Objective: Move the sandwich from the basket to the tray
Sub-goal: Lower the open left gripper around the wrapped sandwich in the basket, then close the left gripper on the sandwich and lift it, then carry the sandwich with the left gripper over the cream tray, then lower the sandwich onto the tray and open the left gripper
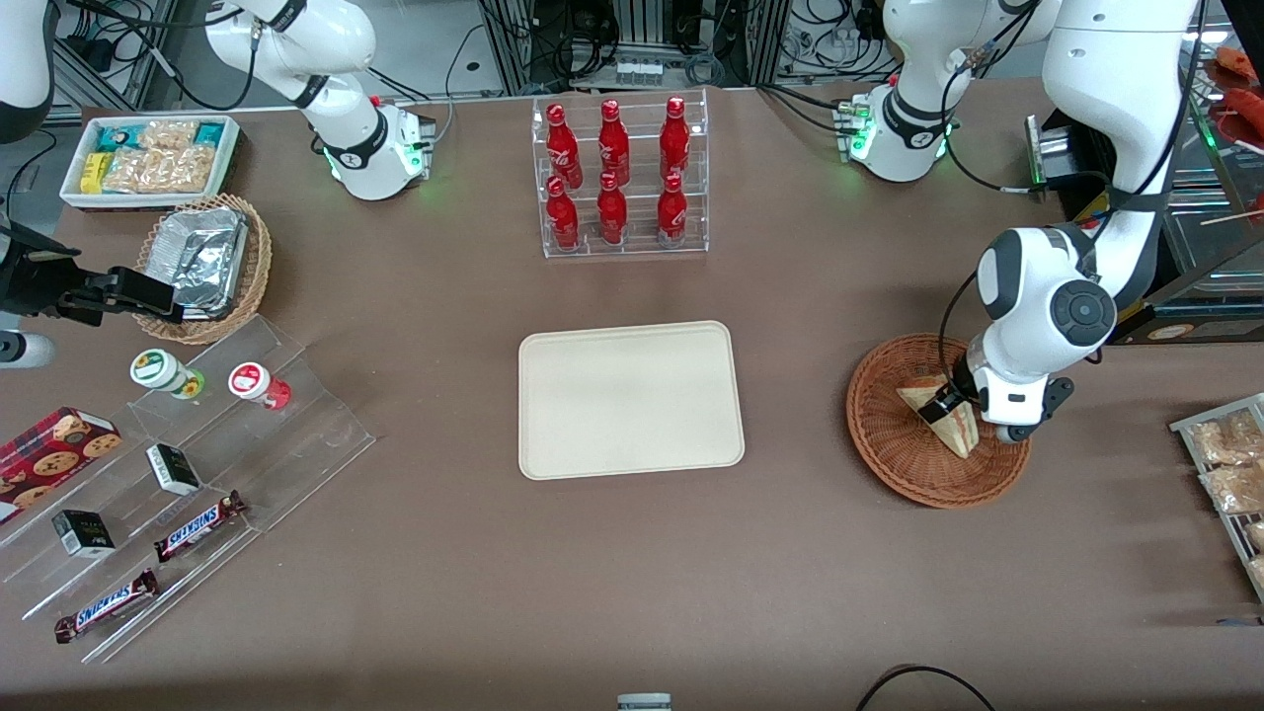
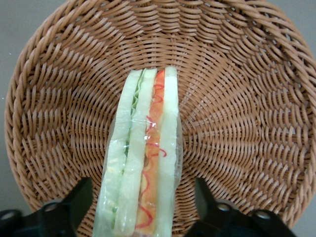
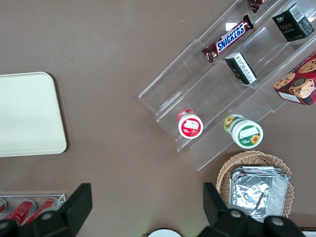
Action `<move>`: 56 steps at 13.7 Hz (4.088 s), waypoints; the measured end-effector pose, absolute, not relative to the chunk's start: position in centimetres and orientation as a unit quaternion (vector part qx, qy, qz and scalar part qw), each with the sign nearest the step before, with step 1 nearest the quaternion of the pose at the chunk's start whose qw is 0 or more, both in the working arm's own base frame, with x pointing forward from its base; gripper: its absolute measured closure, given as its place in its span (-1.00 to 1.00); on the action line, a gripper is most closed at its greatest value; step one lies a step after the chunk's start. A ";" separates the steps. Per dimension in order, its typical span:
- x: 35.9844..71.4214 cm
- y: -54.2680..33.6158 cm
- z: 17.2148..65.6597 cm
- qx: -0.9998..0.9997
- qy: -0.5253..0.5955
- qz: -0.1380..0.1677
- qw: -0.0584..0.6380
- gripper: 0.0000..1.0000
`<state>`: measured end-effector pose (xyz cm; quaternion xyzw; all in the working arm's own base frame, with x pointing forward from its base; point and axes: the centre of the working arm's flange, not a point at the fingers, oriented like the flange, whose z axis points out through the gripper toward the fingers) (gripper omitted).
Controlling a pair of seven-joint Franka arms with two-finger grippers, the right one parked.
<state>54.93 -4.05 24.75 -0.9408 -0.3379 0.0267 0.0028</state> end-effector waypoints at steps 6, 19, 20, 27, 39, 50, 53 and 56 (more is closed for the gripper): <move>54.3 -4.4 27.7 -0.941 -0.332 0.059 0.016 0.38; 49.5 -29.4 33.0 -0.993 -0.086 0.079 0.032 0.69; 49.1 -31.4 32.6 -0.993 -0.076 0.079 0.033 0.69; 47.8 -43.2 31.0 -0.998 -0.016 0.065 0.020 0.69; 50.5 -55.2 26.8 -0.995 -0.049 0.082 0.013 0.69; 51.5 -55.8 25.1 -0.995 -0.052 0.081 0.016 0.69; 51.5 -55.8 24.9 -0.994 -0.071 0.080 0.017 0.69; 51.5 -55.8 24.4 -0.993 -0.082 0.079 0.018 0.69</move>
